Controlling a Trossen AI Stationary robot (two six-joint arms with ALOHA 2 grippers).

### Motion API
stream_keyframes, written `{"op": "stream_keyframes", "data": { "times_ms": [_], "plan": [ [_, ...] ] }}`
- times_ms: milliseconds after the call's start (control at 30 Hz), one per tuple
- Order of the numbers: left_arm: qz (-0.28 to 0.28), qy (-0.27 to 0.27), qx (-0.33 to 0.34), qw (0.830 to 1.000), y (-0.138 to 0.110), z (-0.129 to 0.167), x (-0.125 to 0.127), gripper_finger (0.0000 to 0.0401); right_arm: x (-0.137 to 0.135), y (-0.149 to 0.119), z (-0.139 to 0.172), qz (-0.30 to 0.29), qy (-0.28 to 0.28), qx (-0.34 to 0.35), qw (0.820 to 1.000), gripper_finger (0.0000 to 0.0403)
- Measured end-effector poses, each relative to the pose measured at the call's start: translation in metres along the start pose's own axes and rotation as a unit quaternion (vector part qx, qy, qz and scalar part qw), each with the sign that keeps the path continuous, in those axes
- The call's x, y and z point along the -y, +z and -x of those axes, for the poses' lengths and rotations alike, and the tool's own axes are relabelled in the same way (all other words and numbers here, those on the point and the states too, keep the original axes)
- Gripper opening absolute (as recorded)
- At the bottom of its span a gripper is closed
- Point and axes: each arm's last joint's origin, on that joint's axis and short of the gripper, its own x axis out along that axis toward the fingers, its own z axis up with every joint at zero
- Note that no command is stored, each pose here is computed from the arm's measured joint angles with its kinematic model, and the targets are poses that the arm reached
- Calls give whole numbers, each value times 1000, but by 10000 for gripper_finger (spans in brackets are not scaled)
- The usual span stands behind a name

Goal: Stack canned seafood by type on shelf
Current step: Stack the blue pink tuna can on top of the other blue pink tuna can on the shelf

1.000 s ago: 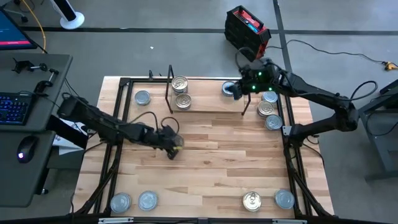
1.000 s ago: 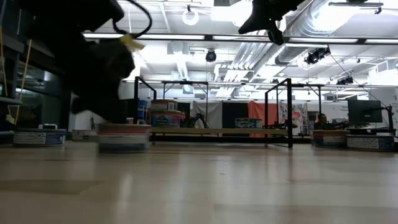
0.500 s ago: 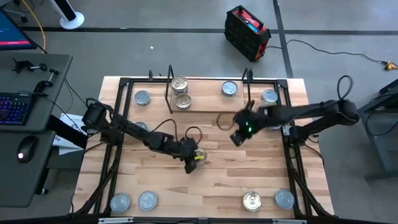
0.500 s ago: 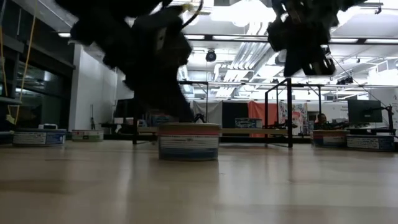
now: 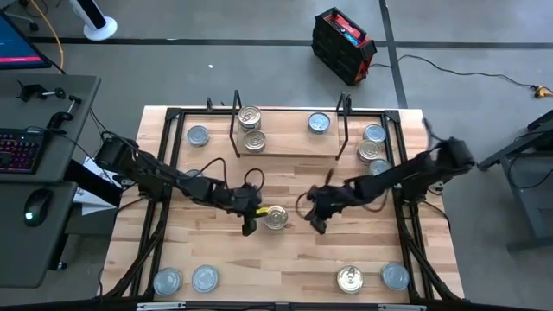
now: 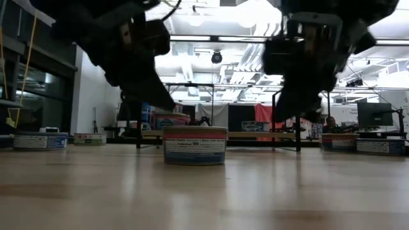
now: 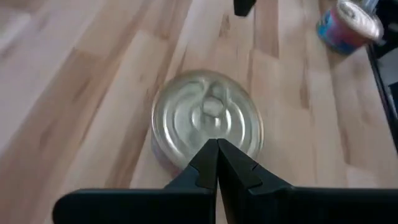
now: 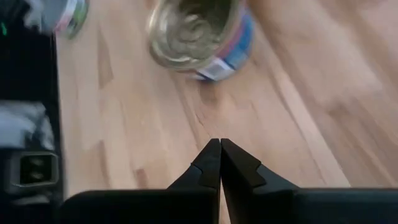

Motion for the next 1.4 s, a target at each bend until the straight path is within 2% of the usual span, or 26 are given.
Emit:
{"op": "stream_keyframes", "data": {
  "times_ms": [67, 167, 333, 400, 500, 800, 1100, 1167, 1267, 1333, 1400],
  "plan": [
    [-2, -11, 15, 1000, 1, -4, 4, 0, -3, 2, -16, 52, -13, -17, 998, 0],
    [-14, -3, -3, 1000, -5, -10, 7, 0, -6, 9, -39, 109, -30, -28, 993, 0],
    [-29, 18, -6, 999, -11, -21, 8, 0, -4, 22, -61, 151, -83, -51, 984, 0],
    [-28, 36, -28, 999, -16, -21, 5, 0, -7, 32, -65, 164, -83, -48, 982, 0],
    [-11, 53, -31, 998, -17, -22, 3, 0, -9, 39, -63, 177, -88, -54, 979, 0],
    [-15, 67, -40, 997, -20, -20, 1, 0, -31, 66, -54, 237, -75, -16, 968, 0],
    [-26, 55, -46, 997, -21, -19, 3, 0, -42, 81, -50, 245, -68, 21, 967, 0],
    [-31, 59, -46, 997, -22, -21, 4, 0, -49, 89, -48, 247, -47, 52, 967, 0],
    [-37, 87, -68, 993, -32, -21, -1, 0, -54, 88, -49, 258, -14, 52, 965, 0],
    [-26, 68, -49, 996, -25, -20, 6, 0, -55, 89, -49, 260, 4, 56, 964, 0],
    [-15, 68, -61, 996, -29, -19, 7, 0, -56, 91, -48, 259, 6, 63, 964, 0]
  ]
}}
